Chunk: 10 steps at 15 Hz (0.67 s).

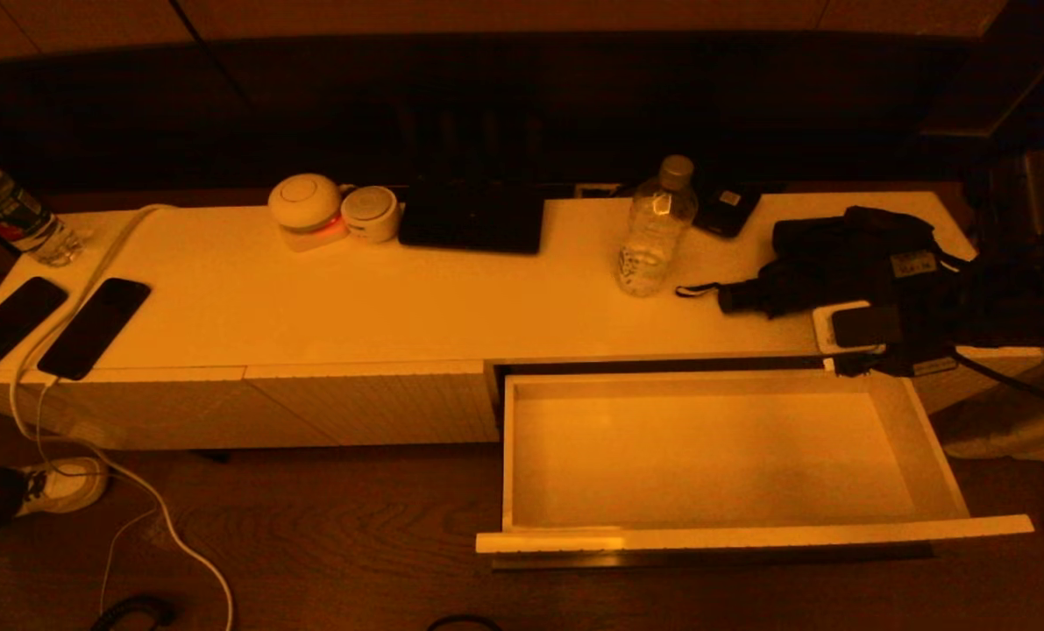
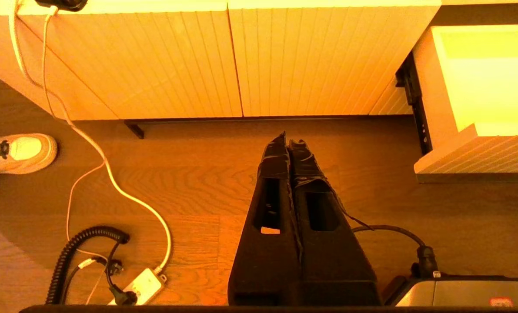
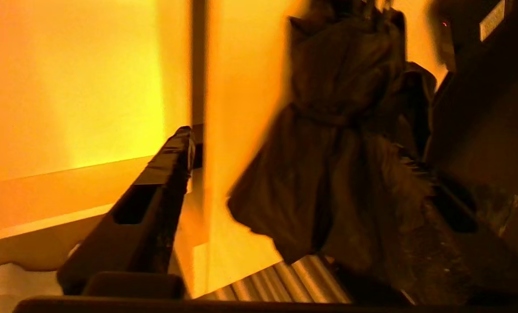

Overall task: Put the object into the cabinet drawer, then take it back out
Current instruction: Put the umbrella in the drawer

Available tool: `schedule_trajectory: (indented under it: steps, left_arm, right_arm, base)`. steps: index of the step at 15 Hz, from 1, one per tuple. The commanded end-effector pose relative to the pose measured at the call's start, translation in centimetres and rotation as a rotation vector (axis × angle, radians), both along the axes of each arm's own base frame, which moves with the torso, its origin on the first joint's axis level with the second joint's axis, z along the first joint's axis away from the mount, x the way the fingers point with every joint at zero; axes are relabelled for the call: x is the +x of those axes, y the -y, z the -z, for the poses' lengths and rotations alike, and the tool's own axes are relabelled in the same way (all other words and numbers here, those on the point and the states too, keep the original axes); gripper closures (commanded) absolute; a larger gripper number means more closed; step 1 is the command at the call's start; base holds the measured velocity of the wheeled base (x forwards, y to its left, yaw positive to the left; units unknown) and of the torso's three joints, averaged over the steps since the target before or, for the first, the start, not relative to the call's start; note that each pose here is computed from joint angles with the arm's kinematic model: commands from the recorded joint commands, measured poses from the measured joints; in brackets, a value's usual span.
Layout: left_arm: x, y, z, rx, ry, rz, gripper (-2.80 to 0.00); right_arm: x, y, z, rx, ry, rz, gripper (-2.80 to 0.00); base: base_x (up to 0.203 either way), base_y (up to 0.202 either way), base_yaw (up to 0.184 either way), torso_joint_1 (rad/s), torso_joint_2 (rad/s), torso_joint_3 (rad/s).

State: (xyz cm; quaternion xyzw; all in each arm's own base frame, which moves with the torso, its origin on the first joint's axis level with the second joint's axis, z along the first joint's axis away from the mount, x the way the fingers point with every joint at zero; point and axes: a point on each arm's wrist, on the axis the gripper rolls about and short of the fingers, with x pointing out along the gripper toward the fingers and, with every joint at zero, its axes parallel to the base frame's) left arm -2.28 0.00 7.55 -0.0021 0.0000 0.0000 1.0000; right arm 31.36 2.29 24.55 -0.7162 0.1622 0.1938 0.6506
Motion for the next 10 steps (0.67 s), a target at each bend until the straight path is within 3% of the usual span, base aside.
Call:
schedule_trajectory:
  steps: [1, 10]
  left_arm:
    - [0.0, 0.0, 0.0, 0.000, 0.000, 0.000, 0.00]
    - [0.0, 0.0, 0.0, 0.000, 0.000, 0.000, 0.00]
  right_arm:
    - [1.6, -0.1, 0.4, -0.008, -0.006, -0.002, -2.80]
    - [5.5, 0.0, 0.1, -0.003, 0.038, 0.022, -2.80]
  base:
    - [0.000, 0.000, 0.000, 0.000, 0.00, 0.000]
    - [0.000, 0.000, 0.000, 0.000, 0.00, 0.000]
